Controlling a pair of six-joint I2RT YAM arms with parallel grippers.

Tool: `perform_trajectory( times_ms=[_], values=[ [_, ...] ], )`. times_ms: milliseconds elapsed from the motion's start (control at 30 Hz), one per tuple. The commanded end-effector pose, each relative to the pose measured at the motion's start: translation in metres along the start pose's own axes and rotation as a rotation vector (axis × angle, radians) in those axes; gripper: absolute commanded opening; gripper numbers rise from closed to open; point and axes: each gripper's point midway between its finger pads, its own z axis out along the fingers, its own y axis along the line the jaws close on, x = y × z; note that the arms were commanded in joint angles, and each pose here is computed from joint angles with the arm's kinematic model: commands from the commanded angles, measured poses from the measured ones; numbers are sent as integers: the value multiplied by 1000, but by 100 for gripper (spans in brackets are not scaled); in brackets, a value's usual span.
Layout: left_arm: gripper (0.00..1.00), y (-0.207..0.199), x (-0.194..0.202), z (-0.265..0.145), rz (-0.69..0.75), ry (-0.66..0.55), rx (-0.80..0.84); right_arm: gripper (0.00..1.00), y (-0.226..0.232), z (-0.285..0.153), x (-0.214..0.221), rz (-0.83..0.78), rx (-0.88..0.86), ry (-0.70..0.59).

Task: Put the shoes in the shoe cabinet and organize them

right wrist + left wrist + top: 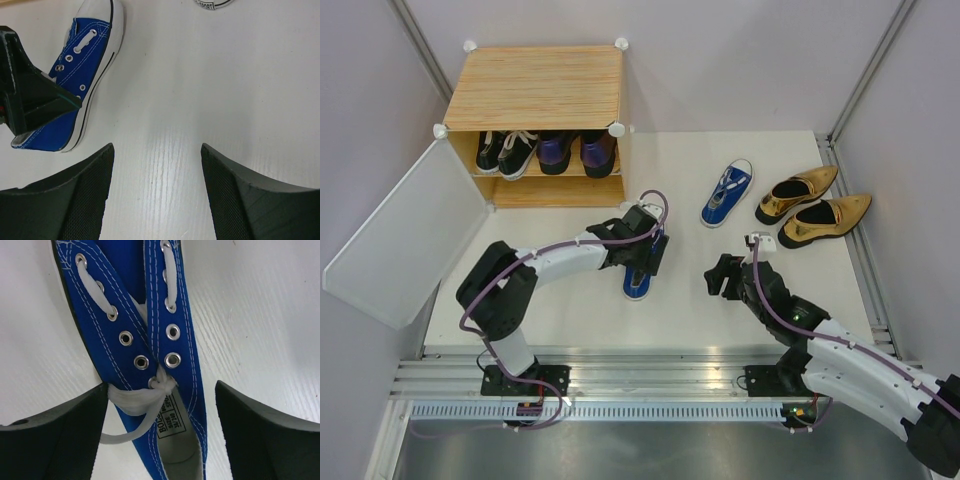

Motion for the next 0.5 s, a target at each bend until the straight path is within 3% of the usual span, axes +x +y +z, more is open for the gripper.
perform_trajectory(
  times_ms=[0,67,200,333,400,467],
  values=[
    [82,-9,-36,2,3,-105,12,74,-4,-1,-1,1,6,-14],
    [71,-7,-37,2,14,-109,3,74,-6,-1,1,1,10,-13],
    [36,-4,-27,10,38,-80,-10,75,-7,-2,-1,3,14,-21],
    [17,0,-8,20,39,-31,-22,75,-7,-2,1,5,15,-17],
    [2,3,-4,21,37,-24,-34,74,-7,-2,-1,6,16,-21],
    [2,8,-1,20,46,-21,-52,74,-7,-2,0,5,16,-18]
  ],
)
